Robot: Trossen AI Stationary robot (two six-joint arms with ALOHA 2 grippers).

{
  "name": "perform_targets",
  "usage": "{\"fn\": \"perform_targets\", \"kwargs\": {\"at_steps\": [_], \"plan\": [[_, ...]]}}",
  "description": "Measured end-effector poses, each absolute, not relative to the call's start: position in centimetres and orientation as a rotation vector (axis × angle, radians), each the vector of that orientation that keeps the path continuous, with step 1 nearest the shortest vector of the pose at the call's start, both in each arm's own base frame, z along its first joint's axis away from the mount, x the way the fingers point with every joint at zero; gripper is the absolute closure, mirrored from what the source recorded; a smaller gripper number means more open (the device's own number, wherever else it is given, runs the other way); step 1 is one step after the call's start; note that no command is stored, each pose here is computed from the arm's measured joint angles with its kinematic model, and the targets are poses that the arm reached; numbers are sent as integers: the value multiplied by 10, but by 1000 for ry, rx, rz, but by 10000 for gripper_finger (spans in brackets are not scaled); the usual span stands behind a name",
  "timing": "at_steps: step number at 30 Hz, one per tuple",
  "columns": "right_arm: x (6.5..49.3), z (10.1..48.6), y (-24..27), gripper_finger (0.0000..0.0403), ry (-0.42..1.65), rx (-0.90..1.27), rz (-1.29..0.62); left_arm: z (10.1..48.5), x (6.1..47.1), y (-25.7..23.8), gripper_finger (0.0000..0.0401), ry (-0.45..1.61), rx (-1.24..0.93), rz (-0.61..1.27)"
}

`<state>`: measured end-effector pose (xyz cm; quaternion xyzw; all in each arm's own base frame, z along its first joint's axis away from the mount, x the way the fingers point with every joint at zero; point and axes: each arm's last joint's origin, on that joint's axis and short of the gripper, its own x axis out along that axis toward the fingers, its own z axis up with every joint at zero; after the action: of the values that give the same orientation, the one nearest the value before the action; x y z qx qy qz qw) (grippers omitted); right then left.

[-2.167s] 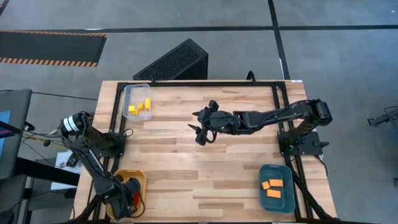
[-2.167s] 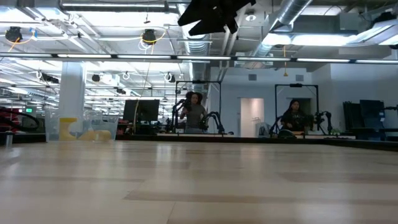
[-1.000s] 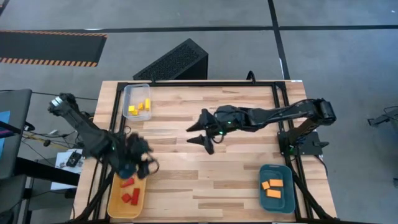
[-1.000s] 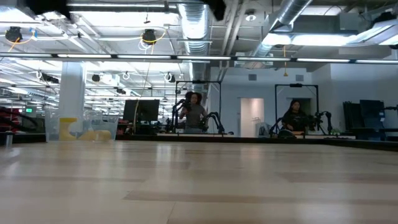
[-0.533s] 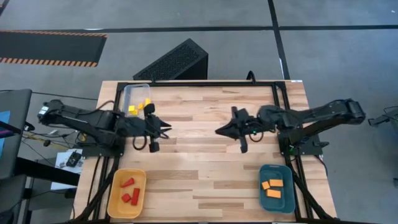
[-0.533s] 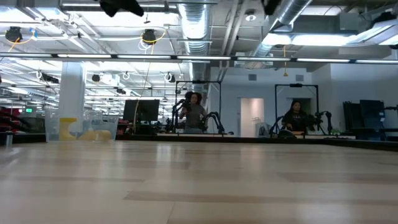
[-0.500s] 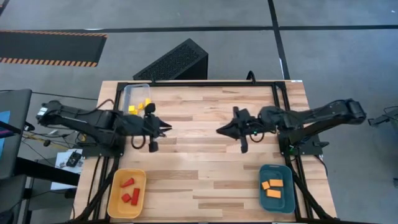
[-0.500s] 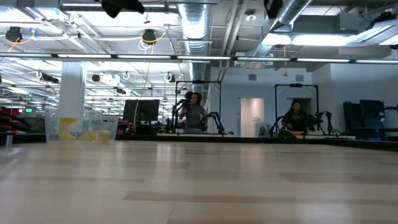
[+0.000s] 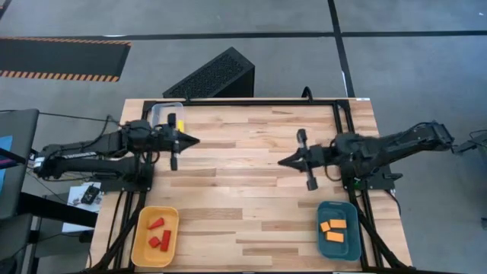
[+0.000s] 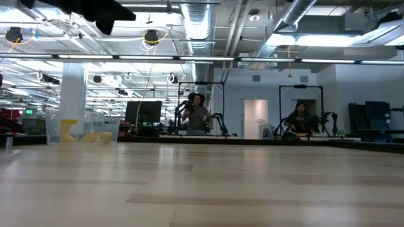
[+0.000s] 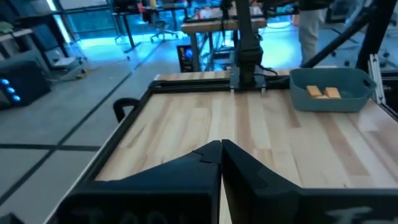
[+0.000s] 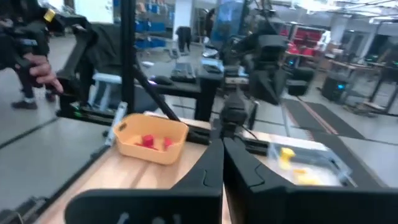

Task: Sort & place blocks by color
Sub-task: Return to Home Position

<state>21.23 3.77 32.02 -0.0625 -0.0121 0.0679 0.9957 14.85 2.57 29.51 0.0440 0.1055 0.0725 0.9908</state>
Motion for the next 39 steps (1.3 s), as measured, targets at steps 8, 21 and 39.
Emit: {"fn": "perform_targets", "kwargs": {"at_steps": [8, 21, 39], "plan": [[165, 298, 11, 397, -101, -101, 132, 248, 124, 33, 401, 237, 33, 376], [130, 243, -13, 397, -202, 18, 157, 234, 121, 27, 401, 106, 81, 201], [90, 213, -9, 397, -307, 17, 151, 207, 97, 21, 401, -68, 68, 203]]}}
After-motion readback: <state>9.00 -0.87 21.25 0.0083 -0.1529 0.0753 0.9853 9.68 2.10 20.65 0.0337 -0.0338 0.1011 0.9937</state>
